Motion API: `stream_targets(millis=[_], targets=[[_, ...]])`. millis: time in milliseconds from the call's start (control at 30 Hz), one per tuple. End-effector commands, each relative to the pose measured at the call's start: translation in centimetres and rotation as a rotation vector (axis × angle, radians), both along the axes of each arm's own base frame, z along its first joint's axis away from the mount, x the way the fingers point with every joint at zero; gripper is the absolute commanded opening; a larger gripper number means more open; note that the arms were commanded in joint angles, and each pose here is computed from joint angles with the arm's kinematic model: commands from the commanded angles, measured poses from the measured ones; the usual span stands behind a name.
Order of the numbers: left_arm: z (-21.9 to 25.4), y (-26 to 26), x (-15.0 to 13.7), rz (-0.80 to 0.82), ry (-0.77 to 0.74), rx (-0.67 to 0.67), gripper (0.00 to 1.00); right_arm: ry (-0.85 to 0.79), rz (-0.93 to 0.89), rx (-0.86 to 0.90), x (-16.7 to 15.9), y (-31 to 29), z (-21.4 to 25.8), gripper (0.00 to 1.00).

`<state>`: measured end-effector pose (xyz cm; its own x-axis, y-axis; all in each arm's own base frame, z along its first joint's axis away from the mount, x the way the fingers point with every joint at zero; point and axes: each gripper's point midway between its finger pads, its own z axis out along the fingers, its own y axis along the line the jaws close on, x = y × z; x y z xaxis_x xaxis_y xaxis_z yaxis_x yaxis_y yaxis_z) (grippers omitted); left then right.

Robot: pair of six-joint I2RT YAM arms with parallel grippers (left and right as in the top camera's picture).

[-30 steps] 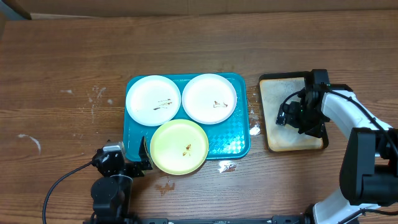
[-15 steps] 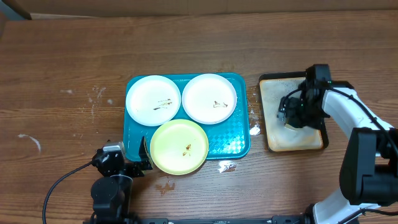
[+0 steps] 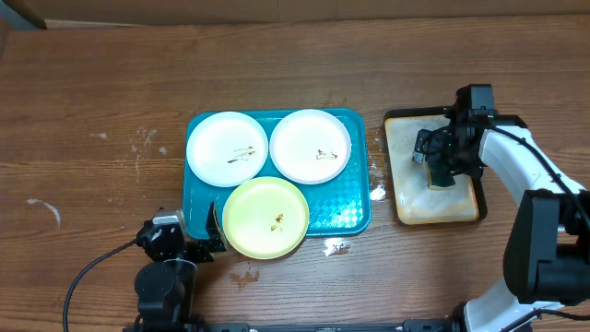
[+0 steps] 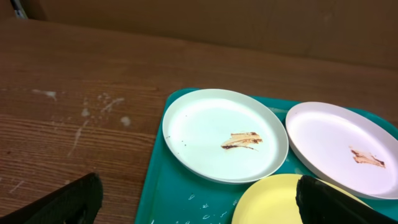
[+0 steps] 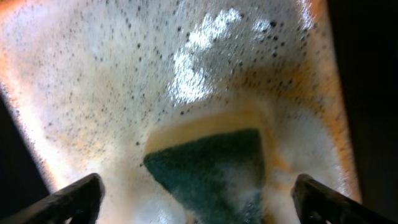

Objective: Clean dirty plates on tray and stack at the side
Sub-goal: 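Close the right gripper on the sponge and press it in the suds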

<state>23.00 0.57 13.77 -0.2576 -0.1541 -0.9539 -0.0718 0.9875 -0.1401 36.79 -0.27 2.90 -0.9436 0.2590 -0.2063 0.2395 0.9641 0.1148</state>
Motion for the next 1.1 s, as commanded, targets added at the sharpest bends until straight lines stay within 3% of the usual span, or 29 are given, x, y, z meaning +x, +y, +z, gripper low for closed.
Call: stream_targets(millis=[0,200,567,733,833,933,1067], targets=[[-0.3,0.2,0.0,0.008,0.001,0.001,1.00,-0.048,-0.012,-0.022,1.4,-1.1,1.0,0.96],[-0.3,0.2,0.0,0.008,0.001,0.001,1.00,-0.046,-0.005,-0.007,1.6,-1.2,0.4,0.88],[-0.3,0.2,0.0,0.008,0.002,0.001,1.00,-0.030,0.018,0.056,2.2,-0.1,-1.6,0.91],[-0.3,0.2,0.0,0.007,0.001,0.001,1.00,-0.036,0.018,0.055,2.3,-0.1,-1.7,0.57],[-0.3,0.2,0.0,0.008,0.001,0.001,1.00,-0.040,0.018,0.055,2.5,-0.1,-1.7,0.27],[-0.3,0.2,0.0,0.008,0.001,0.001,1.00,-0.041,0.017,0.054,2.5,-0.1,-1.7,0.07],[-0.3,0.2,0.0,0.008,0.001,0.001,1.00,-0.040,0.013,0.055,2.5,-0.1,-1.7,0.04]])
